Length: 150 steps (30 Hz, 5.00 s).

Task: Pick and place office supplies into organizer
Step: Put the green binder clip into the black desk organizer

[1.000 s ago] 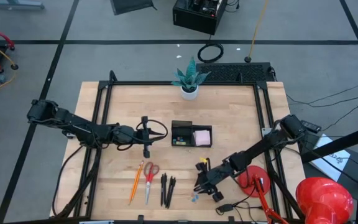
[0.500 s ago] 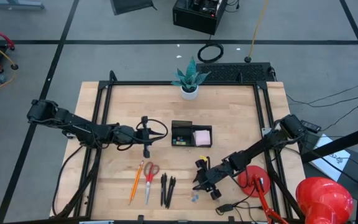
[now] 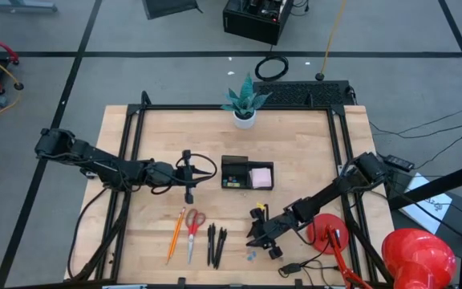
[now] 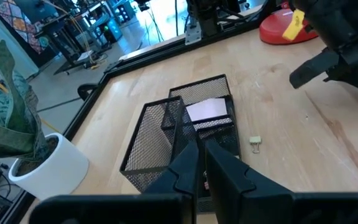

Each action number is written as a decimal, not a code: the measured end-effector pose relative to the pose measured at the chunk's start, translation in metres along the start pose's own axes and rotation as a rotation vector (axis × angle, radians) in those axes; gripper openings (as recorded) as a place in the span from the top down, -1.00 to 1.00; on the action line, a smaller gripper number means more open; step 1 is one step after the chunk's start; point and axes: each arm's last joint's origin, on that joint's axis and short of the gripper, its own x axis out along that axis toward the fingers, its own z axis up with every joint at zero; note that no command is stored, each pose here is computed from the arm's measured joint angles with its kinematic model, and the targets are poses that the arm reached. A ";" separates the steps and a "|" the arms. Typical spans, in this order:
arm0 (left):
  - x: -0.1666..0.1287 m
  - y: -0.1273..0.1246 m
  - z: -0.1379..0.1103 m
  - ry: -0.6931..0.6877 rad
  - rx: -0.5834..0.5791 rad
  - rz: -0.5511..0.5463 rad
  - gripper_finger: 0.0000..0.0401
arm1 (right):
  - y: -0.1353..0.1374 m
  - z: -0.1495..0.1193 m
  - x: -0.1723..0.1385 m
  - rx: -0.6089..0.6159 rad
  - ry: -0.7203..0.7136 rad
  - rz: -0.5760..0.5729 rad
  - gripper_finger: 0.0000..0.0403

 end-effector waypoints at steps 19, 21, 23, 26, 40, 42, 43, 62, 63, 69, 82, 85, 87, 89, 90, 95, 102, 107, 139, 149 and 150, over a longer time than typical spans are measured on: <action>0.000 0.000 -0.001 0.007 0.000 -0.002 0.81 | -0.026 -0.010 -0.001 0.034 0.120 -0.135 0.31; 0.000 0.000 -0.001 0.007 0.000 -0.002 0.81 | -0.027 -0.010 0.000 0.031 0.117 -0.136 0.31; 0.000 0.000 -0.001 0.007 0.000 -0.002 0.81 | -0.026 -0.007 -0.002 0.010 0.102 -0.133 0.31; 0.000 0.000 -0.001 0.007 -0.001 -0.002 0.81 | -0.025 -0.003 -0.007 -0.047 0.090 -0.081 0.31; 0.000 0.000 -0.001 0.006 -0.002 -0.007 0.81 | -0.026 0.015 -0.023 -0.130 0.008 -0.026 0.28; 0.000 0.000 -0.001 0.007 -0.002 -0.008 0.81 | -0.026 0.013 -0.023 -0.142 0.028 0.044 0.28; 0.000 0.000 -0.001 0.007 -0.002 -0.008 0.81 | -0.026 0.013 -0.025 -0.150 0.042 0.088 0.28; 0.002 0.005 -0.005 0.039 -0.008 0.007 0.81 | -0.058 0.009 -0.032 -0.267 0.049 0.276 0.23; 0.002 0.005 -0.005 0.042 -0.009 0.009 0.81 | -0.057 0.009 -0.032 -0.273 0.053 0.276 0.23; 0.002 0.007 -0.006 0.038 -0.013 -0.021 0.81 | -0.061 0.010 -0.030 -0.313 0.024 0.237 0.14; 0.003 0.008 -0.009 0.061 -0.017 -0.021 0.81 | -0.066 -0.001 -0.019 -0.295 0.071 0.217 0.01; 0.003 0.008 -0.009 0.061 -0.019 -0.021 0.81 | -0.066 -0.003 -0.016 -0.293 0.071 0.226 0.03; 0.003 0.008 -0.009 0.061 -0.020 -0.021 0.81 | -0.066 -0.005 -0.013 -0.292 0.066 0.239 0.04; 0.003 0.008 -0.009 0.062 -0.019 -0.022 0.81 | -0.067 -0.006 -0.008 -0.290 0.047 0.249 0.04; 0.003 0.008 -0.009 0.062 -0.020 -0.022 0.81 | -0.066 -0.007 -0.007 -0.289 0.045 0.249 0.04; 0.003 0.008 -0.009 0.062 -0.026 -0.021 0.81 | -0.067 -0.010 -0.007 -0.278 0.071 0.243 0.05; 0.003 0.008 -0.009 0.067 -0.025 -0.022 0.81 | -0.066 -0.013 -0.007 -0.266 0.114 0.251 0.17; 0.003 0.008 -0.009 0.067 -0.026 -0.022 0.81 | -0.066 -0.014 -0.007 -0.266 0.121 0.252 0.31; 0.003 0.008 -0.009 0.066 -0.045 -0.021 0.81 | -0.070 0.045 -0.049 -0.260 -0.143 -0.295 0.71; 0.003 0.008 -0.009 0.066 -0.049 -0.021 0.81 | -0.062 0.048 -0.056 -0.305 -0.176 -0.260 0.72; 0.003 0.008 -0.009 0.066 -0.052 -0.021 0.81 | -0.065 0.049 -0.060 -0.300 -0.185 -0.255 0.72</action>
